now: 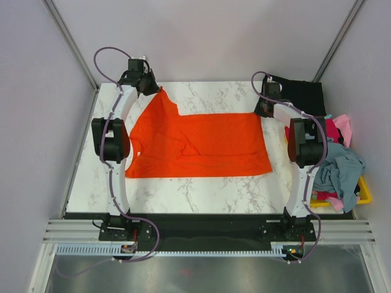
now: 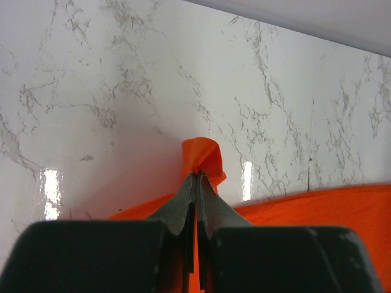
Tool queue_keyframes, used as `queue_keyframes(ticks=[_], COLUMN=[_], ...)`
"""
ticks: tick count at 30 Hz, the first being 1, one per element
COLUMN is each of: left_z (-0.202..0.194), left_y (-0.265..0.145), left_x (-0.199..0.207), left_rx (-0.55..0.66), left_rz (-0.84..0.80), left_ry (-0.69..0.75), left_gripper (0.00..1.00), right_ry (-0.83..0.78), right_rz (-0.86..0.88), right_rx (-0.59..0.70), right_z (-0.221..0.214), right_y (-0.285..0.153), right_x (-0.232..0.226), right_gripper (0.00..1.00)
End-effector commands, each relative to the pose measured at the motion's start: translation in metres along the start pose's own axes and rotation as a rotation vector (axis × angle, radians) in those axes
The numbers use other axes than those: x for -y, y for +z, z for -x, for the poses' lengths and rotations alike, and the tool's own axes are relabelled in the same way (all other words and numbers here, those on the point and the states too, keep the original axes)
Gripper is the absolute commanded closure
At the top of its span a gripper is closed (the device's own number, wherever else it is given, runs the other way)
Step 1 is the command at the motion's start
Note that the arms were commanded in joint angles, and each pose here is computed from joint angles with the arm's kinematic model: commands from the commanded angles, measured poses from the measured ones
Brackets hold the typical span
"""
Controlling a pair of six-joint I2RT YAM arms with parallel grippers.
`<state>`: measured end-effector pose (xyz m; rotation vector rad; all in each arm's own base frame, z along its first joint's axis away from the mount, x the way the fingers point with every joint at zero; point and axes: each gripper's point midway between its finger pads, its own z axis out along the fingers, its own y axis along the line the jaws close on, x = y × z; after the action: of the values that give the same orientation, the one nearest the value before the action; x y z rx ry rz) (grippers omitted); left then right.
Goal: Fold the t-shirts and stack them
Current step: Fold the tshirt
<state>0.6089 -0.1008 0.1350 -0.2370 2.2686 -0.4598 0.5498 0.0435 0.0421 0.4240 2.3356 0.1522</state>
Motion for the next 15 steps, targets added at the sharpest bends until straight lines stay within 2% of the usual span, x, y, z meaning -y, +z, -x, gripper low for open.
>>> queue_keyframes(ticks=[1, 6, 7, 15], left_z=[0.050, 0.032, 0.035, -0.021], left_y=[-0.058, -0.080, -0.094, -0.137], left_x=[0.030, 0.028, 0.033, 0.017], left_rx=[0.120, 0.086, 0.102, 0.027], left_rz=[-0.059, -0.052, -0.059, -0.025], left_ry=[0.087, 0.087, 0.090, 0.099], left_gripper=[0.98, 0.98, 0.98, 0.98], right_ry=[-0.011, -0.012, -0.013, 0.006], right_rz=[0.017, 0.030, 0.026, 0.031], right_rx=[0.068, 0.054, 0.054, 0.065], right_z=[0.029, 0.023, 0.021, 0.012], right_y=[-0.014, -0.022, -0.025, -0.053], right_x=[-0.005, -0.005, -0.004, 0.003], right_gripper=[1.00, 1.00, 1.00, 1.00])
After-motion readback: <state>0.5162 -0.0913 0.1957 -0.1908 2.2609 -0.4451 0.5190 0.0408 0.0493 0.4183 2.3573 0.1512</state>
